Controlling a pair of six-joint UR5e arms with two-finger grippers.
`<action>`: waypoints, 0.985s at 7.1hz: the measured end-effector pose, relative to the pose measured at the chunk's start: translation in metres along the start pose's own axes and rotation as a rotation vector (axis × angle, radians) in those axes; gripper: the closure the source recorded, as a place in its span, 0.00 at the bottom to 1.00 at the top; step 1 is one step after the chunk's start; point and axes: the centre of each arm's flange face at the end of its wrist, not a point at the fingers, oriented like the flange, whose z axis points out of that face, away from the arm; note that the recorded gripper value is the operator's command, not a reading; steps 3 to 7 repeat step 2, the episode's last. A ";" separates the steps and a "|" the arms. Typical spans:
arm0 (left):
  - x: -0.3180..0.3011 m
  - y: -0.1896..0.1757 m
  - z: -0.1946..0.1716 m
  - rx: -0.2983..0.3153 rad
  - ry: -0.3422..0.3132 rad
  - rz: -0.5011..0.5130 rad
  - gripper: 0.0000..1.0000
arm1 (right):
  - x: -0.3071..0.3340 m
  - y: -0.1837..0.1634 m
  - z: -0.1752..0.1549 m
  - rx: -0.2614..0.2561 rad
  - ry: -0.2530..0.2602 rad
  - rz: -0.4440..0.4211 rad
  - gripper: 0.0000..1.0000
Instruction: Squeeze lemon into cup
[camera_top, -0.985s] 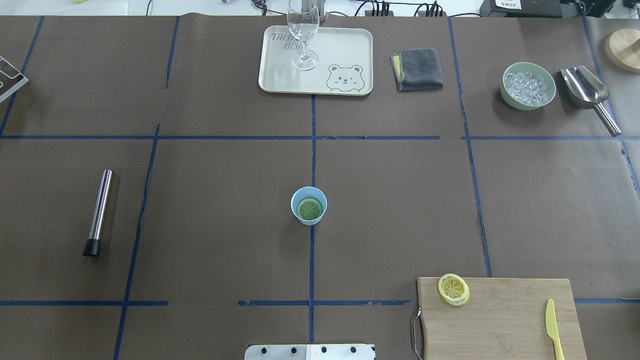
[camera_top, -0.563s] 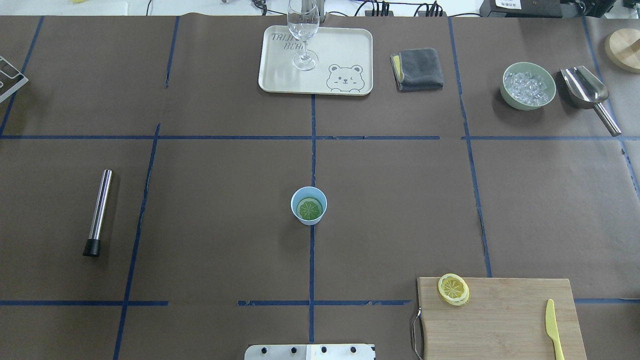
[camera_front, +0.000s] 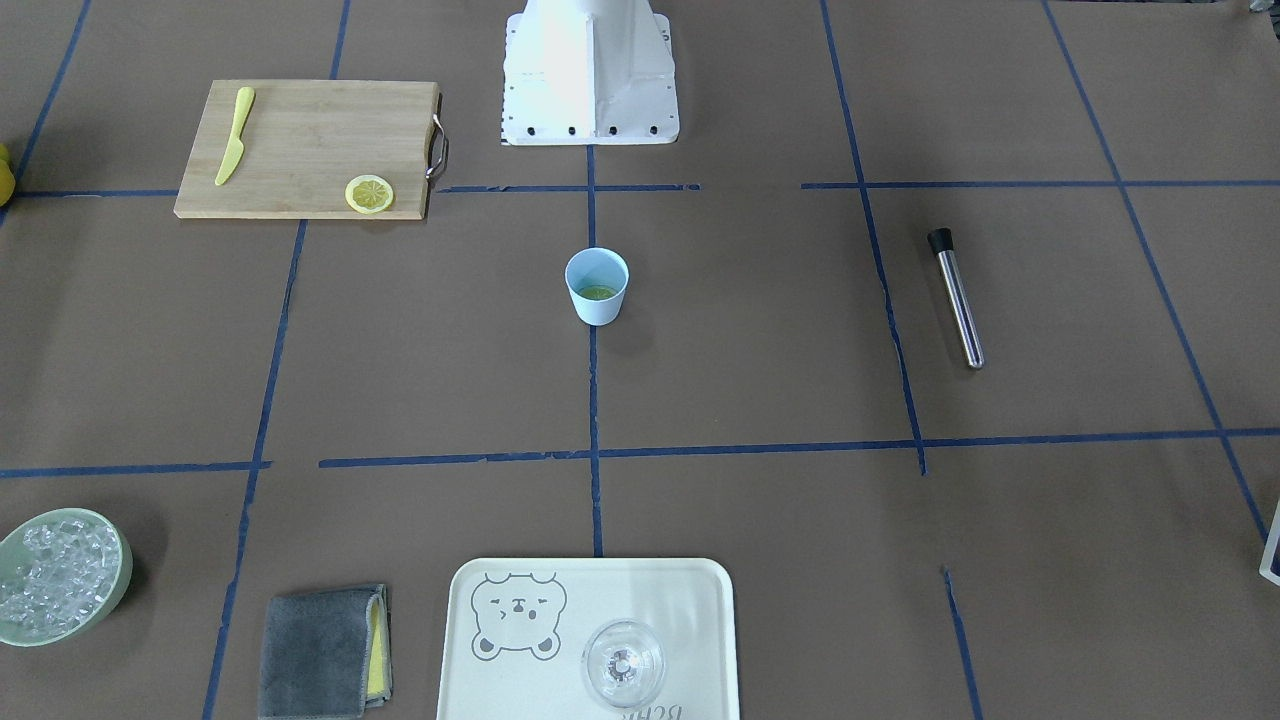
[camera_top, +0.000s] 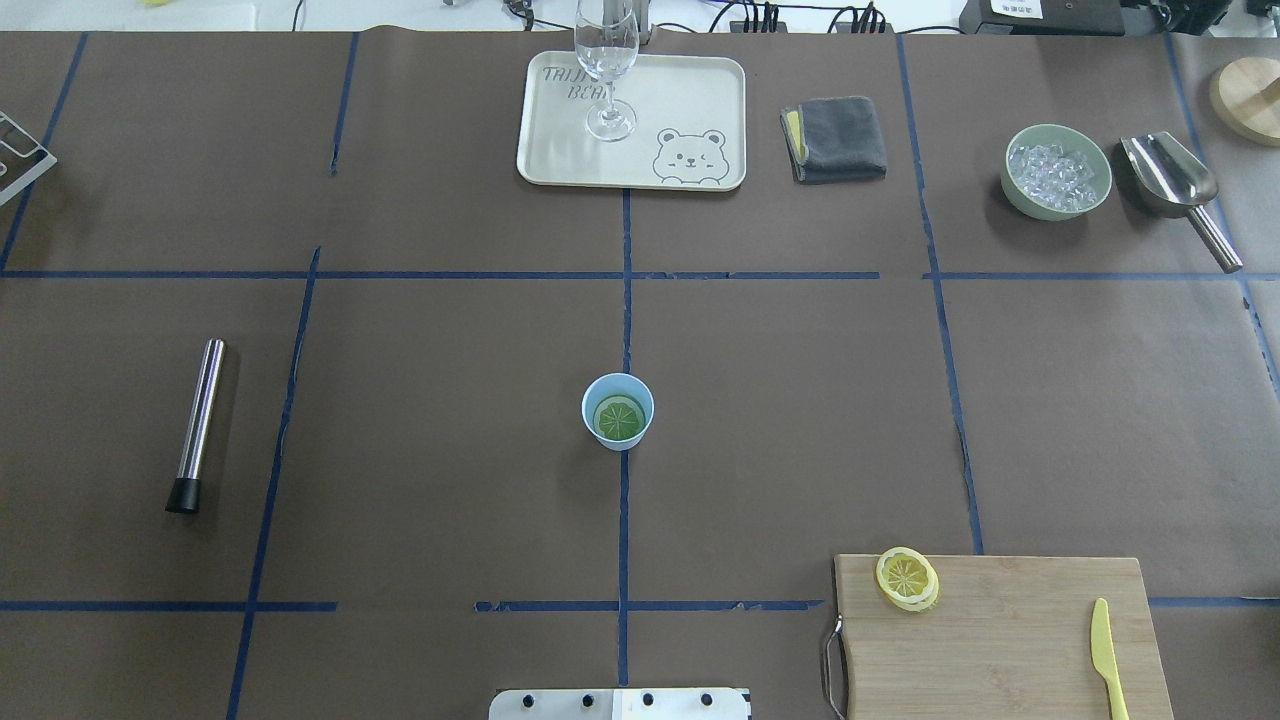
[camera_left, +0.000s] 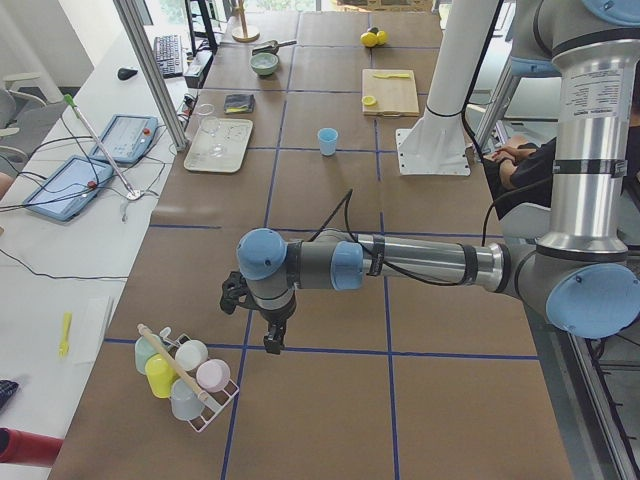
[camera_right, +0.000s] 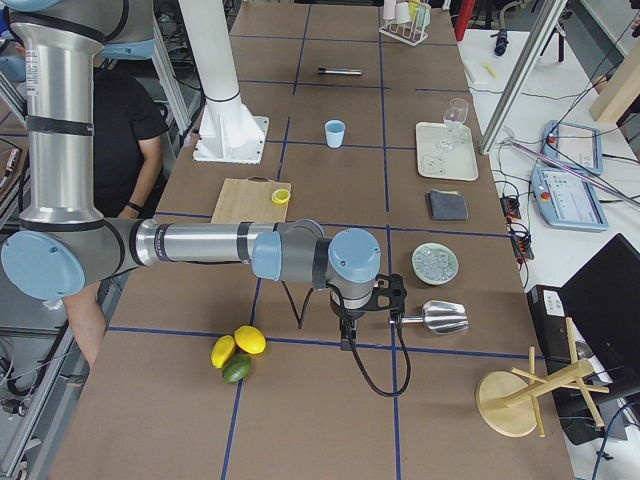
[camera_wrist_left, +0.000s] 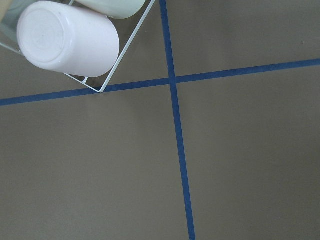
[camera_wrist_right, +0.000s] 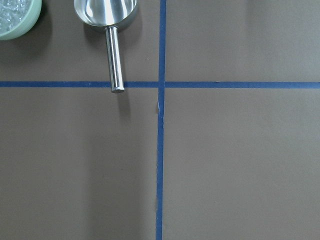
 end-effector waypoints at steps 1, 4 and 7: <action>0.000 0.000 0.000 0.001 0.000 0.001 0.00 | 0.000 0.000 0.000 0.000 0.000 0.000 0.00; 0.001 0.000 -0.001 0.001 -0.001 0.001 0.00 | 0.000 0.000 0.000 0.001 0.000 -0.001 0.00; 0.001 0.000 -0.001 0.001 -0.001 0.001 0.00 | 0.000 0.000 0.000 0.001 0.000 -0.001 0.00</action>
